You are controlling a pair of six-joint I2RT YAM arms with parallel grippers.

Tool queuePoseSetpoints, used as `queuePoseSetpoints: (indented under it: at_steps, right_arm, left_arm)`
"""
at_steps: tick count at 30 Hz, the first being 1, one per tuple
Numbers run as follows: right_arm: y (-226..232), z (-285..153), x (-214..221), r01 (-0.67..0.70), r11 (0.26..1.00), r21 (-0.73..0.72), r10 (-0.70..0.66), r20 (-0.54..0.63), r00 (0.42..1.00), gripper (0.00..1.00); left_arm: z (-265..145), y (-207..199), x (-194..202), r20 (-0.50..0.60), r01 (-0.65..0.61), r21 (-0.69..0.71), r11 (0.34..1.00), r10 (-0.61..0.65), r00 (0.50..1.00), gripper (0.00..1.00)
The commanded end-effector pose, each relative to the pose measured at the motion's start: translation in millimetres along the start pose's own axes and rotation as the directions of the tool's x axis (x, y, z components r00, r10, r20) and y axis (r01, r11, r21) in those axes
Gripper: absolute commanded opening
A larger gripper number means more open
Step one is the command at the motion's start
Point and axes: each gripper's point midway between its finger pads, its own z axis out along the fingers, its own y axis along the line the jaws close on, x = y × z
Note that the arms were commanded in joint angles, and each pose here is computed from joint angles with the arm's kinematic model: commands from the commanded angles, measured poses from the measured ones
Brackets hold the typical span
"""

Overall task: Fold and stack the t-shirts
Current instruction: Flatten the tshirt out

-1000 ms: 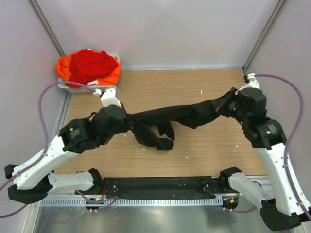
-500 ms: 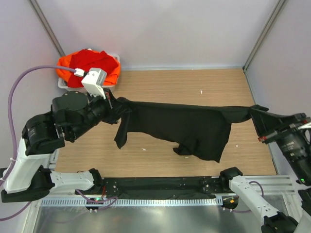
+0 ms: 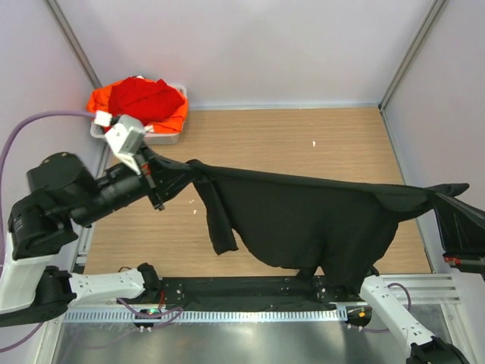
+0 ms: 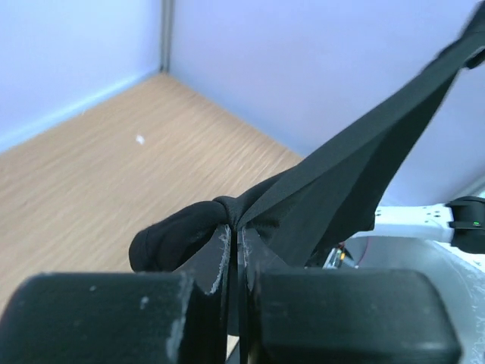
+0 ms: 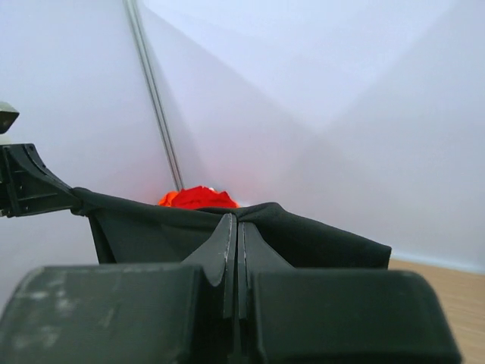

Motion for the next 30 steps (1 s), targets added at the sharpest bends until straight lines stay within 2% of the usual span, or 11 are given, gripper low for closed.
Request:
queuePoseSetpoints:
  at_steps: [1,6,11,18,19,21,22,24,27,28,30]
  right_arm:
    - [-2.7,-4.0,-55.4,0.062,0.996,0.058,-0.072,0.19,0.979,0.01]
    - [-19.0,43.6,-42.2,0.007,0.984,0.177,-0.021,0.082,0.996,0.02]
    - [-70.5,89.7,-15.3,-0.035,0.901,0.433,0.06,-0.045,0.997,0.02]
    - [-204.7,190.7,248.4,0.12,0.728,0.675,0.396,-0.557,0.73,0.01]
    - [-234.3,202.5,303.9,0.196,0.693,0.694,0.438,-0.621,0.651,0.09]
    - [-262.7,210.8,355.4,0.269,0.667,0.695,0.478,-0.676,0.561,0.9]
    - [-271.5,236.7,351.9,0.273,0.674,0.686,0.456,-0.678,0.576,1.0]
    - [-288.5,228.8,418.7,0.358,0.661,0.66,0.532,-0.748,0.397,1.0]
    - [-278.3,251.9,386.3,0.329,0.688,0.647,0.461,-0.74,0.49,1.0]
    - [-280.5,233.9,407.9,0.356,0.681,0.64,0.488,-0.759,0.431,1.0]
    - [-267.3,246.4,362.4,0.266,0.698,0.664,0.43,-0.687,0.586,1.0]
  left_arm:
    - [-30.3,-9.0,-52.8,0.235,-0.111,0.055,0.992,0.096,0.967,0.0]
    - [-8.3,-18.8,-52.4,0.144,-0.093,0.083,0.992,0.081,0.986,0.0]
    - [34.2,36.3,-38.9,-0.017,-0.122,-0.249,0.961,0.121,0.992,0.0]
    - [153.4,184.4,93.7,-0.394,-0.039,-0.556,0.83,-0.222,0.892,0.03]
    - [163.8,216.0,119.6,-0.405,-0.004,-0.608,0.794,-0.306,0.861,0.14]
    - [155.4,289.3,147.9,-0.341,0.114,-0.743,0.66,-0.519,0.784,0.61]
    - [170.0,320.1,194.8,-0.358,0.155,-0.787,0.598,-0.647,0.673,0.7]
    - [169.4,338.8,193.8,-0.34,0.14,-0.815,0.563,-0.66,0.67,0.93]
    - [180.9,317.9,188.1,-0.362,0.098,-0.779,0.62,-0.571,0.737,1.0]
    - [180.9,311.6,189.3,-0.362,0.099,-0.768,0.633,-0.556,0.748,1.0]
    - [177.0,292.9,170.2,-0.326,0.126,-0.738,0.663,-0.514,0.793,1.0]
